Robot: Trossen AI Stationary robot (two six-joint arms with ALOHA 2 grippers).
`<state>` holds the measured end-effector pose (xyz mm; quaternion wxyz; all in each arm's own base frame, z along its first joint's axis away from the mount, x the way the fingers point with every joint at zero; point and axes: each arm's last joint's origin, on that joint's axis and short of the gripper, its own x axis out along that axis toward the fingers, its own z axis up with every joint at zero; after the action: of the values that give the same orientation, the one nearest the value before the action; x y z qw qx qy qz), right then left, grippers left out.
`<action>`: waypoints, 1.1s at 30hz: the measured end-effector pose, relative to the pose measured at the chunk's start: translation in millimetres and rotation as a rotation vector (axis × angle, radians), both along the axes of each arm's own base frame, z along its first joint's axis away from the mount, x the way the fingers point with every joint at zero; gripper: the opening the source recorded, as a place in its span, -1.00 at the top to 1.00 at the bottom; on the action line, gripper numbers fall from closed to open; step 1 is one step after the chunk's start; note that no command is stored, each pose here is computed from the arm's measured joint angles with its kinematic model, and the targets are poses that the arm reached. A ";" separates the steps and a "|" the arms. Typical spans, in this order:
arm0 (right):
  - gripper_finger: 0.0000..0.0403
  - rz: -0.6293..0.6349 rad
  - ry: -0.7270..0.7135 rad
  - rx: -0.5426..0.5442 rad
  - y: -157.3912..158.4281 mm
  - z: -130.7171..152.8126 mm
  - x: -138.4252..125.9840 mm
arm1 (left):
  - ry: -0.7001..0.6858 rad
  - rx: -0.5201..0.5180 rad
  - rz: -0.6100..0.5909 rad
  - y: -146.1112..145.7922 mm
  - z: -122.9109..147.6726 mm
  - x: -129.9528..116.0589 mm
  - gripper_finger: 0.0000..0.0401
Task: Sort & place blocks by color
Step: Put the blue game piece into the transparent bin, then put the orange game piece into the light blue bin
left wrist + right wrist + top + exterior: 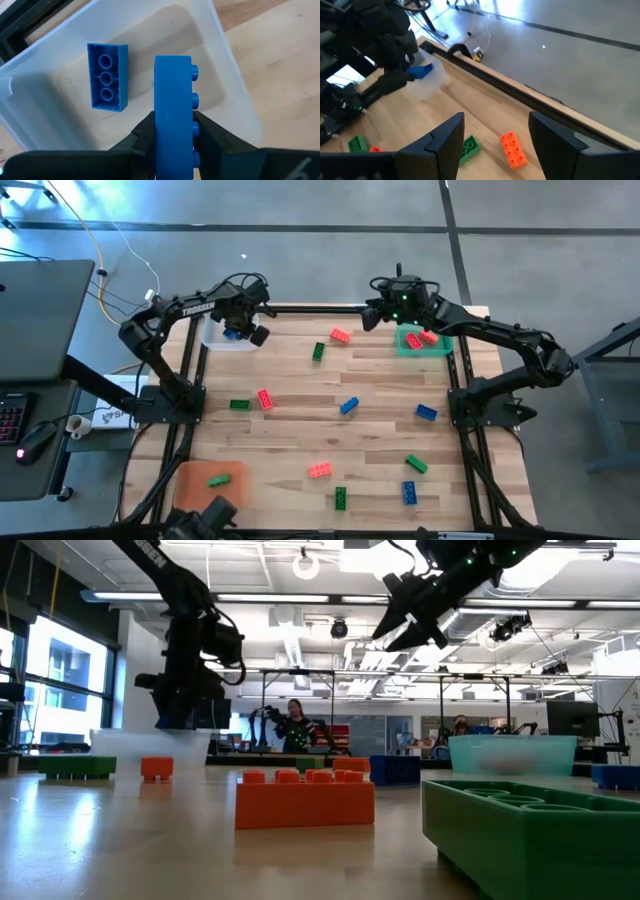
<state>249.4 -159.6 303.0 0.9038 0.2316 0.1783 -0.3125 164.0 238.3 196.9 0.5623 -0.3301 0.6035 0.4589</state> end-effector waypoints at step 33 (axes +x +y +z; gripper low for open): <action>-0.10 0.038 -0.040 0.065 22.2 0.0 12.9 | -0.050 0.027 -0.143 -7.2 19.6 -2.8 0.02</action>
<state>262.3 -137.4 303.1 0.9049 0.2637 0.1749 -0.2847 161.2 231.2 216.5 0.6129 -0.2899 0.6051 0.4173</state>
